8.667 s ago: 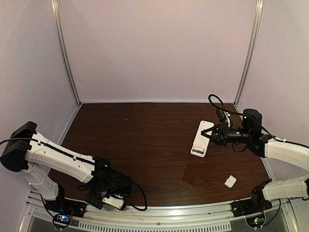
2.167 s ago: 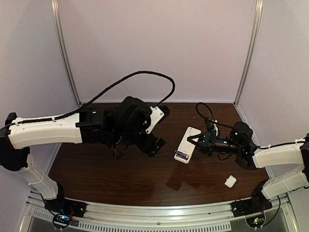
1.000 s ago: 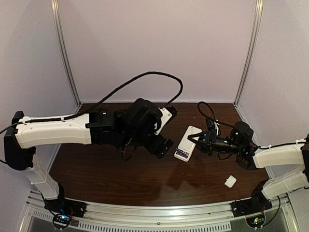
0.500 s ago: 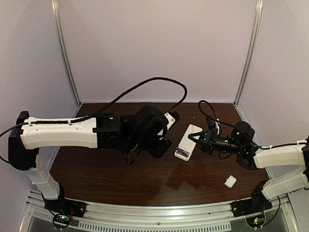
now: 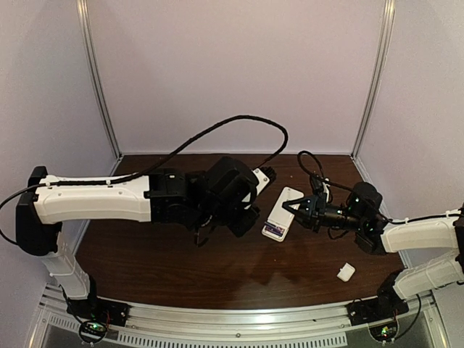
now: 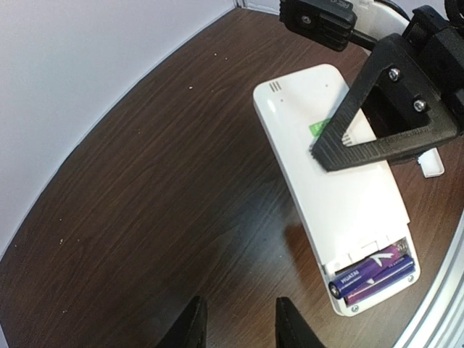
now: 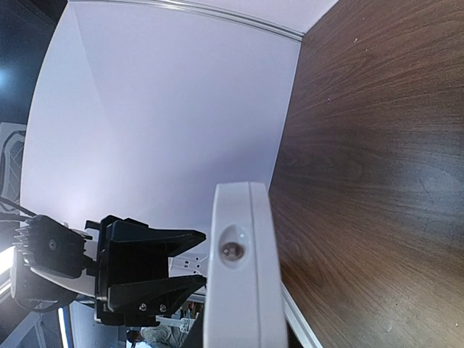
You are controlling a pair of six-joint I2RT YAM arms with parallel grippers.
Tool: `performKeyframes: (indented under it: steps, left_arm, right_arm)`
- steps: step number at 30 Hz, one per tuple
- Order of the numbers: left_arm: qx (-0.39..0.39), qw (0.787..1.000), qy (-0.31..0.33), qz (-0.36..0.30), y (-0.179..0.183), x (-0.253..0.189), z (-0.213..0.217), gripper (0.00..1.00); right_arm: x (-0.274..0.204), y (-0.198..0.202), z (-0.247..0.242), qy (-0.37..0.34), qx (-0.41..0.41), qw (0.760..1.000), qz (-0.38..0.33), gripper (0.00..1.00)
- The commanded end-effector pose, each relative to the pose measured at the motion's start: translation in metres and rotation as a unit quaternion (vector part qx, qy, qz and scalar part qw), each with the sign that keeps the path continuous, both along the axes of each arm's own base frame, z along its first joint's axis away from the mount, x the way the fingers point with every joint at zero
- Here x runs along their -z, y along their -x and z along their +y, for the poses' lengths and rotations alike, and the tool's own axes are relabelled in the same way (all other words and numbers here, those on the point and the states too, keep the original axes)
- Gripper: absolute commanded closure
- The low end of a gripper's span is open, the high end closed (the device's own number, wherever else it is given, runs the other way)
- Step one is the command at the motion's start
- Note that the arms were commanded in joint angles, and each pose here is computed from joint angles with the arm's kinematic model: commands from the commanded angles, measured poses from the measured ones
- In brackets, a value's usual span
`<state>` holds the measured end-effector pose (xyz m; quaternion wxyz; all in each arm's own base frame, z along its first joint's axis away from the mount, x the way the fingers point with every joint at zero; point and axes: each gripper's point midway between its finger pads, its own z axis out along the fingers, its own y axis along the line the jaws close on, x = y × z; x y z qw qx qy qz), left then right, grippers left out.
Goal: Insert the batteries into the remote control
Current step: Load the battery into the battery compartment.
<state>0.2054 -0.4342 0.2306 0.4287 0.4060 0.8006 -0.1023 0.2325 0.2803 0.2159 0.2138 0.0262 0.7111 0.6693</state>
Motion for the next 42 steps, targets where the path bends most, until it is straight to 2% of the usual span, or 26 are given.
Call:
performKeyframes:
  steps: [1,7,13,17,27,42]
  left_arm:
    - [0.018,1.0,0.003,-0.011,0.003,-0.005,-0.015,0.67]
    - [0.036,0.999,-0.007,-0.013,0.01,0.0,-0.025,0.73]
    - [0.05,0.999,-0.015,-0.013,0.015,0.004,-0.03,0.87]
    - [0.055,0.998,-0.018,-0.013,0.017,0.006,-0.033,0.91]
    - [0.073,0.997,-0.02,-0.006,0.025,0.01,-0.042,0.97]
    - [0.078,0.994,-0.08,-0.02,0.031,0.035,-0.048,1.0]
  right_arm:
    - [-0.014,0.003,0.002,-0.013,-0.007,1.0,-0.02,1.0]
    - [-0.013,0.003,0.002,-0.012,-0.006,1.0,-0.018,1.0]
    - [-0.01,0.003,0.001,-0.011,-0.005,1.0,-0.015,1.0]
    - [-0.01,0.003,0.001,-0.012,-0.004,1.0,-0.014,1.0]
    - [-0.01,0.004,0.001,-0.012,-0.004,1.0,-0.014,1.0]
    - [-0.017,0.005,-0.001,-0.037,-0.005,0.999,-0.008,1.0]
